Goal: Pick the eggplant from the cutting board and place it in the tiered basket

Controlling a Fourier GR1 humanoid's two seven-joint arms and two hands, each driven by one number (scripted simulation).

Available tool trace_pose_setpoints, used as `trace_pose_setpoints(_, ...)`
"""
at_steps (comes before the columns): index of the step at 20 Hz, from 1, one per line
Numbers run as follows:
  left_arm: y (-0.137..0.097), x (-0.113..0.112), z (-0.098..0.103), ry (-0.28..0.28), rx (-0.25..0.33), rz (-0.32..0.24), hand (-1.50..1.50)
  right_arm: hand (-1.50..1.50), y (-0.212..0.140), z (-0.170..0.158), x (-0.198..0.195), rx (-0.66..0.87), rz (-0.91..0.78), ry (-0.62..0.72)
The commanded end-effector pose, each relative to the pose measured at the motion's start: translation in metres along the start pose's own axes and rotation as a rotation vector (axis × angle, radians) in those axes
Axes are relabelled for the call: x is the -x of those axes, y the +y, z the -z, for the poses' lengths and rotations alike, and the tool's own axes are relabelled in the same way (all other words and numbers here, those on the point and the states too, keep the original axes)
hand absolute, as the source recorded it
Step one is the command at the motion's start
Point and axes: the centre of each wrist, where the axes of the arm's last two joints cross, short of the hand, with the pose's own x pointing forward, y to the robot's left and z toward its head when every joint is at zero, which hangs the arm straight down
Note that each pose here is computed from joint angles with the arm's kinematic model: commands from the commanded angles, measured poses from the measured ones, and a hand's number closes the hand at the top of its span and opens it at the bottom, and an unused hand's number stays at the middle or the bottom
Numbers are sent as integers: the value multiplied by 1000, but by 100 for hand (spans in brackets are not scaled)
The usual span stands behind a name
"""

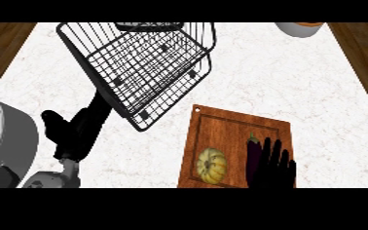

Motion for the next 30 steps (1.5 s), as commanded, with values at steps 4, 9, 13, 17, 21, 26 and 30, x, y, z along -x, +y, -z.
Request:
trace_pose_setpoints(4,-20,-5,16,-20,4,-5,0,-150,20,21,15,28,80,135)
trace_pose_setpoints(9,-15,-3,22,-10,0,-2,0,-150,20,22,2,4,98,144)
trace_pose_setpoints(13,-16,-10,25,-6,16,-10,0,-150,31,45,8,-4,85,155)
trace_pose_setpoints(17,-27,5,21,-7,13,-1,0,-150,47,50,12,3,83,131)
trace_pose_setpoints(21,-14,-11,18,-14,14,2,0,150,60,43,23,-113,81,90)
trace_pose_setpoints(26,10,-6,15,-9,0,-1,0,150,48,59,1,-39,74,-16)
trace_pose_setpoints(30,-6,-18,10,-10,1,-5,0,150,67,44,24,-28,68,-25)
